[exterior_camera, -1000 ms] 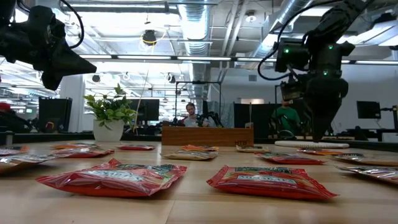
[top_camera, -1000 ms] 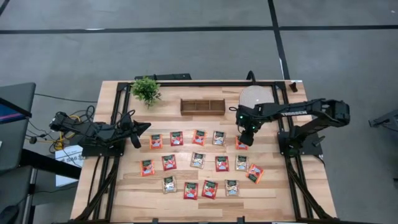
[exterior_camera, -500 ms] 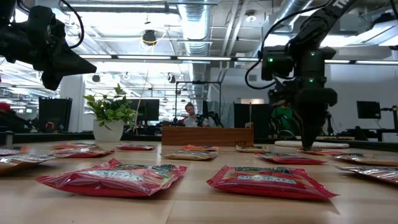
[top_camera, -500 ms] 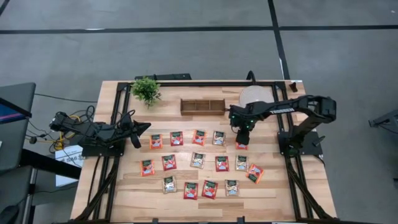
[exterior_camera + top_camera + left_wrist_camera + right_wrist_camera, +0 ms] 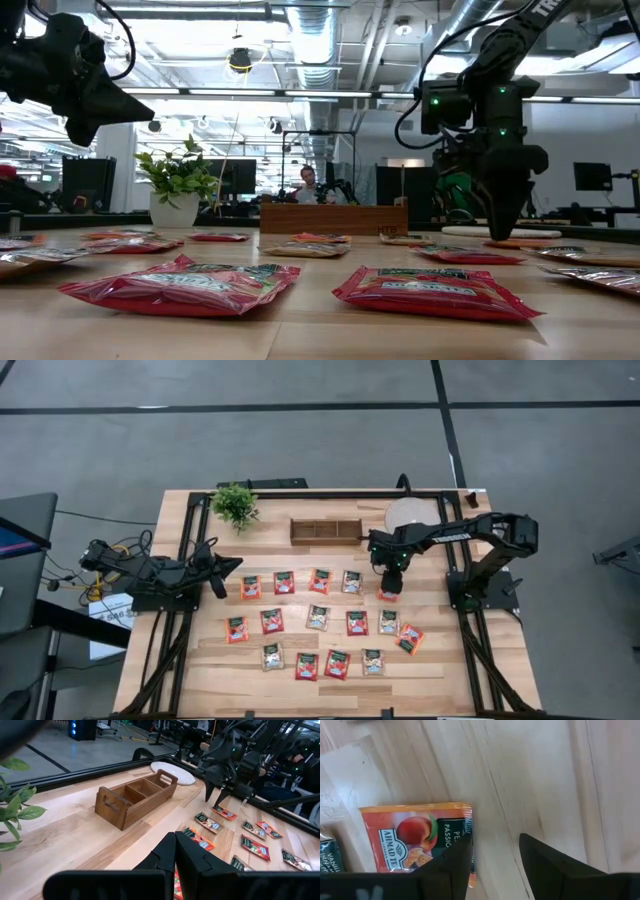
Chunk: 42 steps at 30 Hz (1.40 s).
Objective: Pick & Place Tea
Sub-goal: Put the orange tea bag into the right section of the wooden organizer
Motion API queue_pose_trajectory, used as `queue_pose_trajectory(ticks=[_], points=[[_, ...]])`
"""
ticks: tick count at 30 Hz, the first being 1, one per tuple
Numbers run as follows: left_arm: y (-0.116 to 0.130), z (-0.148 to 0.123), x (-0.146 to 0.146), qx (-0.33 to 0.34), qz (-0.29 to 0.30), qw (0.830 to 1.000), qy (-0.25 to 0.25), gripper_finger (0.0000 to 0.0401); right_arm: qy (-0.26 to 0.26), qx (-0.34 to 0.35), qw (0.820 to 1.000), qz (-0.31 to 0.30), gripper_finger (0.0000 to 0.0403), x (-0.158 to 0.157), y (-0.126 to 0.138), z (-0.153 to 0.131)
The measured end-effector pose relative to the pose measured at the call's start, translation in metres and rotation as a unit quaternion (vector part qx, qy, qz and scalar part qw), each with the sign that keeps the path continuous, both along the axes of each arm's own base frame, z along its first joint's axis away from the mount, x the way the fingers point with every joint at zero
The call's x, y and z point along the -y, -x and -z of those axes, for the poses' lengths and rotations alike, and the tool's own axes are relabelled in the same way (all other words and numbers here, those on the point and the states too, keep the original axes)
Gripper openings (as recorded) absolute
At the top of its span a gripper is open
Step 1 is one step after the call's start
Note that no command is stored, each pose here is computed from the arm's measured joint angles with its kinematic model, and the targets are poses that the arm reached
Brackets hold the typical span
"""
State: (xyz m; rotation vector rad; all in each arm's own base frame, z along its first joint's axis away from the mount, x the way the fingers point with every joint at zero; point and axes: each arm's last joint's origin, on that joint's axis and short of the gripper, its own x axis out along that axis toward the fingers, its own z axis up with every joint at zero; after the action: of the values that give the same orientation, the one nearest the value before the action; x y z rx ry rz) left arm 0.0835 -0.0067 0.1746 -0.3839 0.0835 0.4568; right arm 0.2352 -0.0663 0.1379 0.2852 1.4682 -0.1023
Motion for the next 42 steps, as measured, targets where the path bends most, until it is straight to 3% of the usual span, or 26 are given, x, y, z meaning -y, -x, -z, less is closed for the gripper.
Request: queue_pose_trajectory(ticks=[14,21,31,37,42], points=[[0.000,0.000,0.000,0.000,0.000,1.000,0.000,0.0000,-0.016,0.036,0.999,-0.010,0.0151,-0.009,0.007,-0.023],[0.000,0.000,0.000,0.000,0.000,1.000,0.000,0.0000,-0.008,0.008,0.999,-0.030,0.0161,-0.020,0.002,-0.011],[0.000,0.000,0.000,-0.002,0.000,1.000,-0.001,0.0000,0.007,-0.021,1.000,-0.014,0.0167,-0.015,-0.003,0.004],[0.000,0.000,0.000,-0.002,0.000,1.000,-0.001,0.0000,0.007,-0.024,1.000,-0.015,0.0156,-0.015,-0.003,0.005],[0.000,0.000,0.000,-0.002,0.000,1.000,-0.001,0.0000,0.004,-0.025,1.000,-0.010,0.0122,-0.013,-0.002,0.005]])
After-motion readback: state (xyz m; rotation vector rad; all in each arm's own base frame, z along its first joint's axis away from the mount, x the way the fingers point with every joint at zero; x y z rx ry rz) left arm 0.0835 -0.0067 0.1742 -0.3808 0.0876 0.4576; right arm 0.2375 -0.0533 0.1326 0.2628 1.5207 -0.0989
